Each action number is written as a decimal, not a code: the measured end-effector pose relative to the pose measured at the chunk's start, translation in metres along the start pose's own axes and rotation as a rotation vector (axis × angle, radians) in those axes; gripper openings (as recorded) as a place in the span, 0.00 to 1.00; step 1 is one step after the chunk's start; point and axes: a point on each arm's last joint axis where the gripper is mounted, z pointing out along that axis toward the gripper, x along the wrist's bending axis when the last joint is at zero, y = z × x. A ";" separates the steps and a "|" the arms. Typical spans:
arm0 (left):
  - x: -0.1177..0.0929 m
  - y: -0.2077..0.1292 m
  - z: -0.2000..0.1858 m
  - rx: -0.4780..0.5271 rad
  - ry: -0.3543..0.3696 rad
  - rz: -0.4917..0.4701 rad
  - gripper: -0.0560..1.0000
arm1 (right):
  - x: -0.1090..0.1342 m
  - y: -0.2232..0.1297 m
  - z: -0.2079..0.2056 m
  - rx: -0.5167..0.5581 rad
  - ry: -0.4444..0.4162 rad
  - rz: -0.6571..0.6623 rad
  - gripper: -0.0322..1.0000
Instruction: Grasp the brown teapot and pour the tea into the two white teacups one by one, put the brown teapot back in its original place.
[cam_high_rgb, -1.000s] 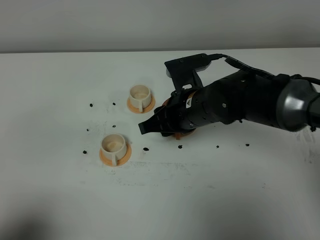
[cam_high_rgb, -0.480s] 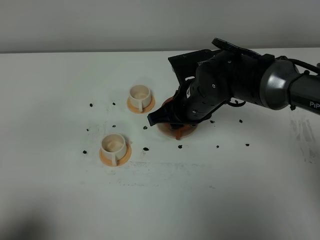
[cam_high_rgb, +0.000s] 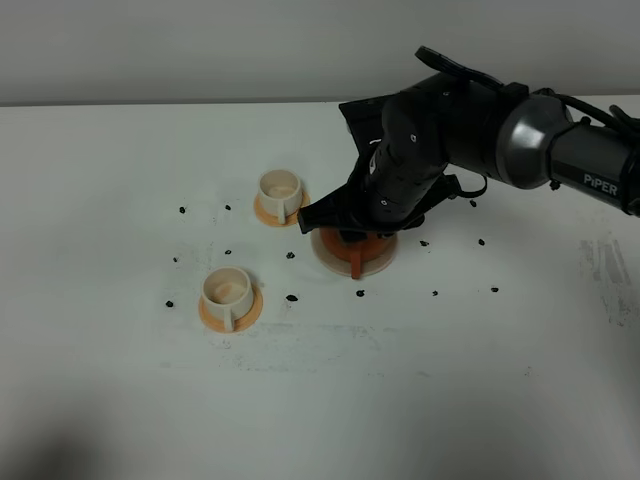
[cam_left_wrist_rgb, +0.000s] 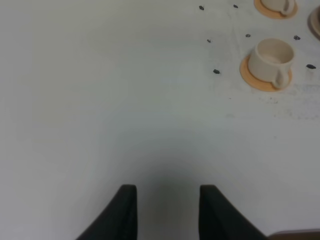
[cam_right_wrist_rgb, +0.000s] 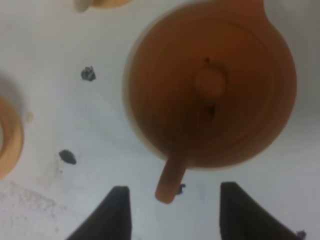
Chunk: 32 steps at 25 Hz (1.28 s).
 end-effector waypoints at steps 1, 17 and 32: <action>0.000 0.000 0.000 0.000 0.000 0.000 0.32 | 0.001 0.002 0.000 0.017 -0.005 0.000 0.42; 0.000 0.000 0.000 0.000 0.000 0.001 0.32 | 0.004 0.021 0.013 0.130 -0.063 0.022 0.42; 0.000 0.000 0.000 0.000 0.000 0.001 0.32 | 0.005 0.015 0.023 0.134 -0.045 0.046 0.42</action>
